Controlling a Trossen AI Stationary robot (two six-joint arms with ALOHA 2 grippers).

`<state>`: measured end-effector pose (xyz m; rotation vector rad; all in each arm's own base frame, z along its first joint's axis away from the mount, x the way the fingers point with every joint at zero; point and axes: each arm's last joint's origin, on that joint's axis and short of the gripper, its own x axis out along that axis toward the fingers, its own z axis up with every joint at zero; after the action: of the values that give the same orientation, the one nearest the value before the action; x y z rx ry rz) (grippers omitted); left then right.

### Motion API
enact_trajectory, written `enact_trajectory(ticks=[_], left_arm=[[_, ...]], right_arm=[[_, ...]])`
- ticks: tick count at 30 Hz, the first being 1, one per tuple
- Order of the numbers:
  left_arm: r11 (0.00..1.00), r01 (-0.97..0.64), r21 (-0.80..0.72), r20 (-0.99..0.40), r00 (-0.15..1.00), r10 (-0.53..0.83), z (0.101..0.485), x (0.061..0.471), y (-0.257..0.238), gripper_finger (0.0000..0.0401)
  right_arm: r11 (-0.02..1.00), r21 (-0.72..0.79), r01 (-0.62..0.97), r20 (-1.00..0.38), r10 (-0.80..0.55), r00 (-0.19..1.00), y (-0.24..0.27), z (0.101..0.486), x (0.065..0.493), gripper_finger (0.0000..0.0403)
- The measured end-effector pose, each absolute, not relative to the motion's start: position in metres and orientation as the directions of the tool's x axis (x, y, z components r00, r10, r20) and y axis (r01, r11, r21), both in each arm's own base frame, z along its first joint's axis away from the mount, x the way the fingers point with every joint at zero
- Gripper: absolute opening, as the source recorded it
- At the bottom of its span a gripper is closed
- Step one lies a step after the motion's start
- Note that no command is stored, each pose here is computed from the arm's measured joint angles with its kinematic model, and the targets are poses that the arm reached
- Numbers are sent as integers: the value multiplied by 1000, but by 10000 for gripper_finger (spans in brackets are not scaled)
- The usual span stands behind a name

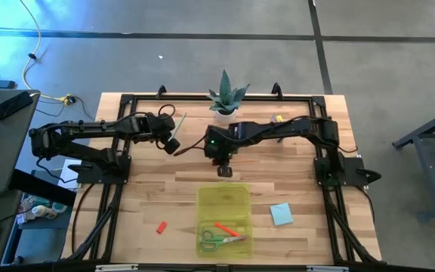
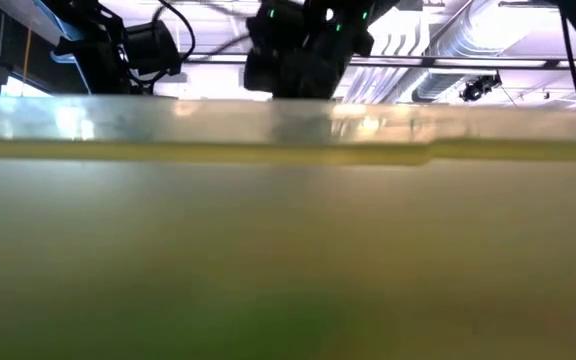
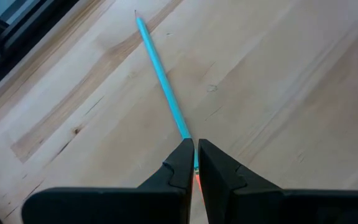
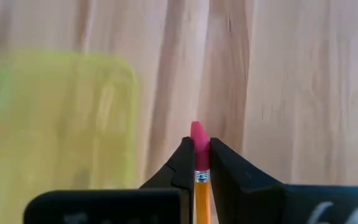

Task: Pack school essentials
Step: Put the yellow pencil into the yellow supply box

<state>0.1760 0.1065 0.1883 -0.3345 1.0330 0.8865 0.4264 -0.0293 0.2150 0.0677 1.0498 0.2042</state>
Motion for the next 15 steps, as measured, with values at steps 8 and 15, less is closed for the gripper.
enact_trajectory(ticks=[8, 15], left_arm=[[631, -759, 163, -854, 212, 475, 188, 176, 106, 14], [638, -752, 165, -856, 212, 472, 188, 175, 106, 14]], right_arm=[[959, 283, -8, -771, 232, 593, -1, 253, 422, 16], [916, 400, 39, -706, 280, 650, 41, 263, 426, 16]])
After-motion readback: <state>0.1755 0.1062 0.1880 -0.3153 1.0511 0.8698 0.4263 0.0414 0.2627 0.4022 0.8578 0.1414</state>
